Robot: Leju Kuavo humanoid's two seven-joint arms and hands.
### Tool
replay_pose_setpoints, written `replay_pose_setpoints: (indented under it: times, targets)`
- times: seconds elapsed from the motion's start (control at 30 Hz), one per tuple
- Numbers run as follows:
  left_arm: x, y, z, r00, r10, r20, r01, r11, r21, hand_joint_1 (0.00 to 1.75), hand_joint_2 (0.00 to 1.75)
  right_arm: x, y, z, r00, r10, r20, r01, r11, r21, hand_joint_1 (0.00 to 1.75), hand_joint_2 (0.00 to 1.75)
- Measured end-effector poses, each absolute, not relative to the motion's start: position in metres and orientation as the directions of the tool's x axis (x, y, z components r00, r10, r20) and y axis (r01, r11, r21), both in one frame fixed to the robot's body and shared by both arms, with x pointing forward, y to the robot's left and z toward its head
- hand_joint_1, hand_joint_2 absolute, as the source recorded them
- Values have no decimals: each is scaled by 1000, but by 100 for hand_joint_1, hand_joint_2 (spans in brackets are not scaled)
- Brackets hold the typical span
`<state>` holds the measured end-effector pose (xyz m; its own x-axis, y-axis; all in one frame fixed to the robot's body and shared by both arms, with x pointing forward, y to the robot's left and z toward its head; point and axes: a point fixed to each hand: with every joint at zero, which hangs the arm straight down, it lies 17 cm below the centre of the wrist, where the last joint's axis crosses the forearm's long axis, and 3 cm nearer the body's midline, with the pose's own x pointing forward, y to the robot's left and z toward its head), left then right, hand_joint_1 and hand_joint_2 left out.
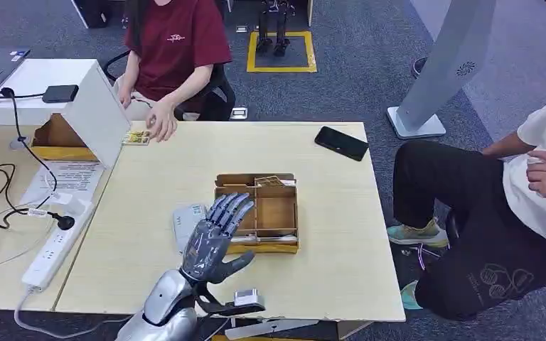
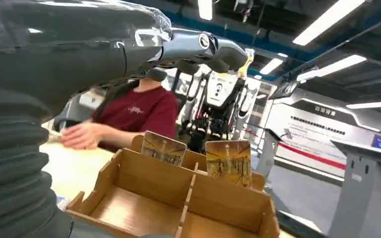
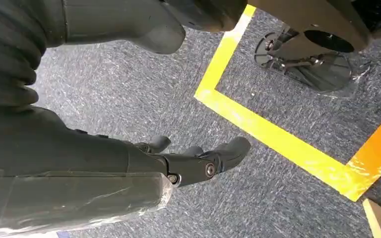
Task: Pass the card to the sensor for recognition and then transmit it.
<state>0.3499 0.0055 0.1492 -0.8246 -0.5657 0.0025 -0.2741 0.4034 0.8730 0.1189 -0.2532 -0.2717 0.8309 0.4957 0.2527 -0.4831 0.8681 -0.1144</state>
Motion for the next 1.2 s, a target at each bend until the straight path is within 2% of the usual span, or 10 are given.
replay_pose_setpoints:
  times: [0.1, 0.3, 1.2]
  targets:
    - [344, -4, 146, -823, -565, -54, -306, 361, 881, 0, 175, 119, -253, -272, 830, 497, 252, -484, 867, -116, 0, 175]
    - [343, -12, 144, -808, -583, -83, -329, 331, 884, 0, 175, 119, -253, -272, 829, 500, 250, -486, 866, -118, 0, 175]
    - [345, -23, 129, -807, -590, -20, -270, 339, 901, 0, 175, 120, -250, -271, 829, 500, 251, -488, 866, -110, 0, 175]
